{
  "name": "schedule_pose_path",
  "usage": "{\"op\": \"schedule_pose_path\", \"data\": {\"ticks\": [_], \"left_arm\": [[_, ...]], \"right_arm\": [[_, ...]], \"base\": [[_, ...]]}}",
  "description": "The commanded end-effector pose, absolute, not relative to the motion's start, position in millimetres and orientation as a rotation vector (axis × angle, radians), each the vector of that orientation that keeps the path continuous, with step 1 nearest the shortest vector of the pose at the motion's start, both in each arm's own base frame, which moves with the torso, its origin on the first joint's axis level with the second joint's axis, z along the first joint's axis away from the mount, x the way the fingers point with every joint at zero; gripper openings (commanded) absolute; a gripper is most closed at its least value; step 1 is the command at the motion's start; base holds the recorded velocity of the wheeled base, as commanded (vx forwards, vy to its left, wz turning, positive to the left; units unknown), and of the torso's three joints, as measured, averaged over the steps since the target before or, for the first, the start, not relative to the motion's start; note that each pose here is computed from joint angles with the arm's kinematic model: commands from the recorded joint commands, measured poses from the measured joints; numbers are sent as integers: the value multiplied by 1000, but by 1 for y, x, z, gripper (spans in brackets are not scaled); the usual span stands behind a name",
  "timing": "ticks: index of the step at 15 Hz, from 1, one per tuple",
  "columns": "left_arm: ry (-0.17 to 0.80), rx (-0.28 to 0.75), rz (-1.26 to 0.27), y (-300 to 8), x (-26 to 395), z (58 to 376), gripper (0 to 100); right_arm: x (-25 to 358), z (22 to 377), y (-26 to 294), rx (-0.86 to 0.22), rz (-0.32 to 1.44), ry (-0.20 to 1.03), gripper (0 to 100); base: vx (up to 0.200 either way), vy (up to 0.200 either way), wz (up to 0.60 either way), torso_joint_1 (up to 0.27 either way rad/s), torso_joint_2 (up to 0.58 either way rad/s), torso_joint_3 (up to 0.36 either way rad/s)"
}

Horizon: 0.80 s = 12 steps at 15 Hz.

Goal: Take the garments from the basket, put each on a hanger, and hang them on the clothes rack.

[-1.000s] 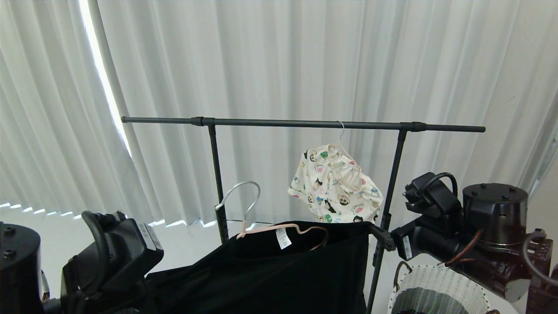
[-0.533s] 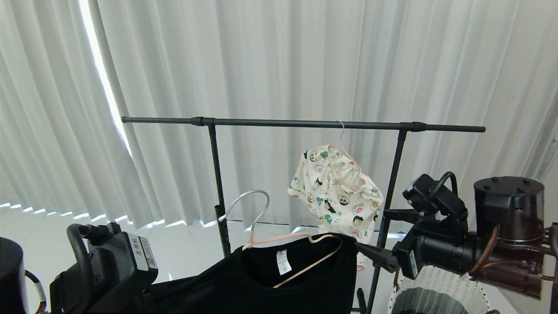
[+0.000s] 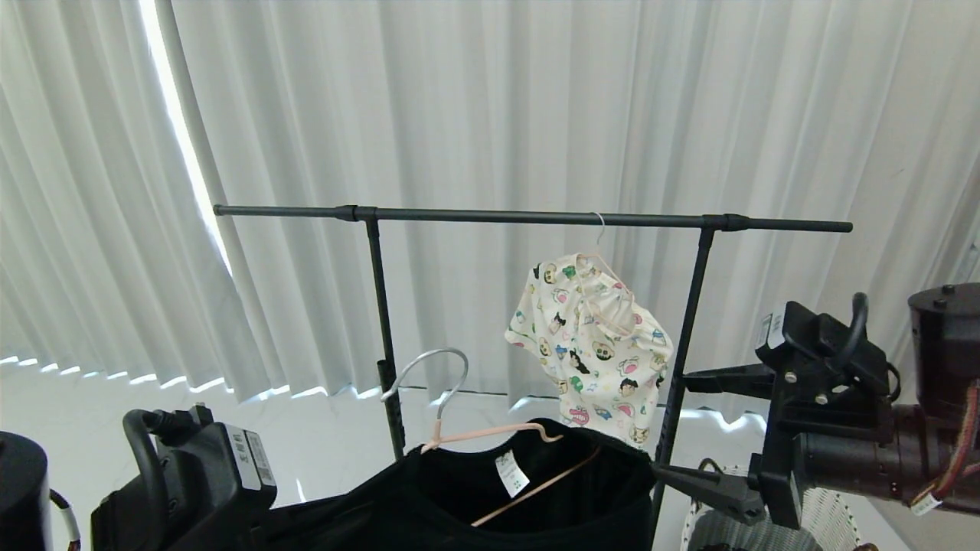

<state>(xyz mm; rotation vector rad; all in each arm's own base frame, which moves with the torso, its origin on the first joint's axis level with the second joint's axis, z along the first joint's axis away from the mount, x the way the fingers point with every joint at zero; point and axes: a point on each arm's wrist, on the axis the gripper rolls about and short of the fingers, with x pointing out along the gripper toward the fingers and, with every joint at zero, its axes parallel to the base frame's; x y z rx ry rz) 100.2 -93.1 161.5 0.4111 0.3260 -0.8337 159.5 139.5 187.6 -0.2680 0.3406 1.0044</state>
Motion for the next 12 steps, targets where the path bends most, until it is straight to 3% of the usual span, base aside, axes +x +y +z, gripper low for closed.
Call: {"op": "schedule_pose_path", "data": {"ticks": [1,5,9,12], "left_arm": [[302,401,-830,-94,102,163,0],[273,356,-759,-95,117,166,0],[280,360,-735,-91,118,164,0],[256,375,-842,-101,105,164,0]], "right_arm": [[153,196,140,-261,1049,312,100],[124,188,162,-367,1243,319,100],[127,182,155,-412,1219,313,100],[133,183,157,-459,1218,291,100]], "base": [[0,0,0,0,0,0],[0,0,0,0,0,0],[0,0,0,0,0,0],[0,0,0,0,0,0]]}}
